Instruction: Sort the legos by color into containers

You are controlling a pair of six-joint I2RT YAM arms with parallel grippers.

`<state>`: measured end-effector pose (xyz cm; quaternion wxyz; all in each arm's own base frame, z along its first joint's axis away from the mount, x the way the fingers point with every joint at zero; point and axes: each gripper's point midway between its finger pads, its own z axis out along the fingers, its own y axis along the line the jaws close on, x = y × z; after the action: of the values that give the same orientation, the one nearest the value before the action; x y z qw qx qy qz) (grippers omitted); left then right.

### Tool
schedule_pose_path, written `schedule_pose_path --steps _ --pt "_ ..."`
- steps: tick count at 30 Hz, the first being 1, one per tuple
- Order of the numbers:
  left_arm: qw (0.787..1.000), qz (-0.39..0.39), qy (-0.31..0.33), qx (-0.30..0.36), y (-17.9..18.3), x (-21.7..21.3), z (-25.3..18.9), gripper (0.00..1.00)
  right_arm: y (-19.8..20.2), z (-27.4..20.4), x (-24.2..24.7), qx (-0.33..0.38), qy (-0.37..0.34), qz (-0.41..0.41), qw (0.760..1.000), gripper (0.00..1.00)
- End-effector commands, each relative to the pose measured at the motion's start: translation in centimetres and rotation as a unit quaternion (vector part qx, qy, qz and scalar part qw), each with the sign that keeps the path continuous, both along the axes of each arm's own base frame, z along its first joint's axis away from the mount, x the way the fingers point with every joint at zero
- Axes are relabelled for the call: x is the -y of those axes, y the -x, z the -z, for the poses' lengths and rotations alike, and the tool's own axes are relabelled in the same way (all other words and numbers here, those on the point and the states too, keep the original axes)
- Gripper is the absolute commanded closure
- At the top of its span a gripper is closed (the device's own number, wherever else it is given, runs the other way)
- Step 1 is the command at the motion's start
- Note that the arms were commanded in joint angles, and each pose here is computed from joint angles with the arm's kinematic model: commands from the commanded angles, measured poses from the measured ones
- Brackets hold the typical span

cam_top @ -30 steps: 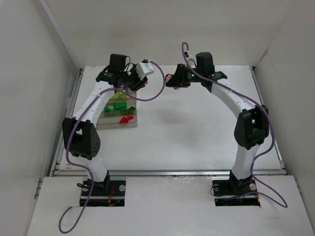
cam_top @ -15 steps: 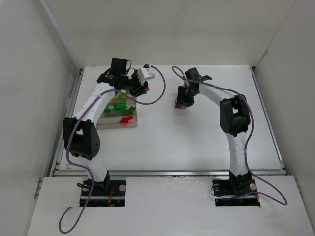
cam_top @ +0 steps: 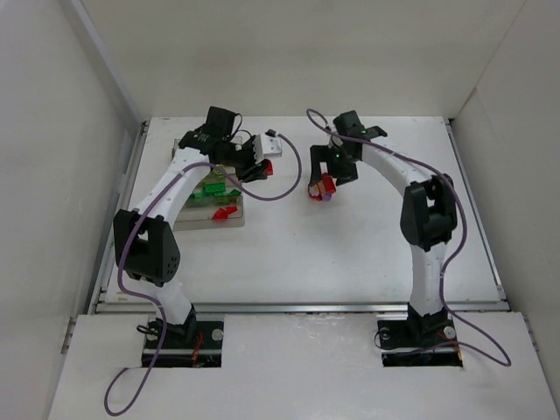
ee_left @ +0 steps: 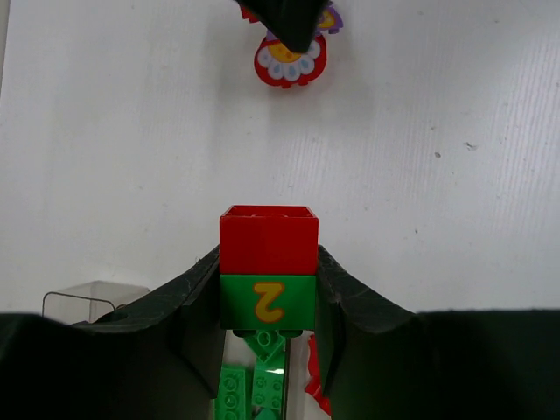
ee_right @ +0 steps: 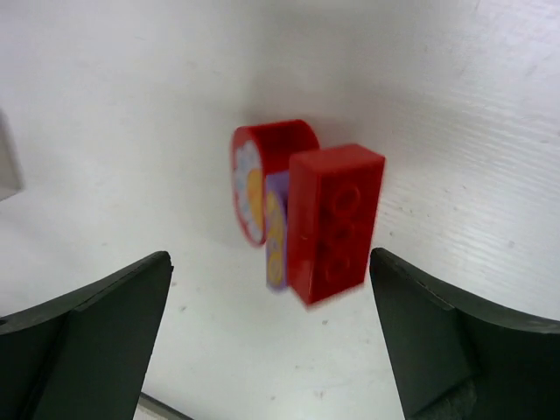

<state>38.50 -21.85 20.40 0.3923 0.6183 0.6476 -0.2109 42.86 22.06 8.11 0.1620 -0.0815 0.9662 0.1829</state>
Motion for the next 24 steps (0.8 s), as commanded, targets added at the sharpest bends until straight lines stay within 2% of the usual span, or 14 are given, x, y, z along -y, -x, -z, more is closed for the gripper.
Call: schedule_pose_path --steps 1,3,4,6,8,11,13,15,19,21,24 --pt "0.996 0.063 0.027 0.050 1.8 0.7 -4.3 1.00 -0.3 -10.5 -0.6 0.131 -0.042 -0.036 0.990 0.00" --pt "0.994 0.082 0.036 0.059 2.1 1.0 -4.8 1.00 -0.3 -15.1 -1.4 0.192 -0.082 -0.048 0.977 0.00" --pt "0.994 0.085 0.040 0.063 2.1 1.2 -5.2 1.00 0.3 -17.7 -2.7 0.216 -0.129 -0.070 0.965 0.00" --pt "0.991 0.093 0.049 0.082 1.8 1.5 -6.6 1.00 1.0 -20.4 -4.3 0.233 -0.186 -0.096 0.950 0.00" --pt "0.989 0.099 0.052 0.092 1.6 2.1 -7.2 1.00 1.7 -23.2 -6.5 0.246 -0.262 -0.135 0.923 0.00" --pt "0.987 0.095 0.064 0.111 0.7 2.8 -8.4 1.00 2.3 -23.5 -8.5 0.203 -0.330 -0.154 0.909 0.00" --pt "0.987 0.083 0.064 0.120 0.1 3.1 -8.8 1.00 1.3 -22.1 -9.3 0.179 -0.343 -0.146 0.910 0.01" --pt "0.986 0.073 0.071 0.130 -0.4 3.9 -9.4 1.00 1.8 -22.0 -10.4 0.158 -0.371 -0.168 0.900 0.01" --pt "0.985 0.061 0.068 0.145 -0.9 4.5 -9.9 1.00 1.6 -23.8 -12.4 0.170 -0.409 -0.193 0.876 0.01" --pt "0.985 0.053 0.071 0.147 -1.3 4.5 -9.9 1.00 1.5 -24.1 -12.8 0.175 -0.408 -0.195 0.874 0.05" --pt "0.986 0.054 0.074 0.142 -1.3 5.0 -9.7 1.00 1.6 -24.1 -13.0 0.170 -0.413 -0.203 0.871 0.18"
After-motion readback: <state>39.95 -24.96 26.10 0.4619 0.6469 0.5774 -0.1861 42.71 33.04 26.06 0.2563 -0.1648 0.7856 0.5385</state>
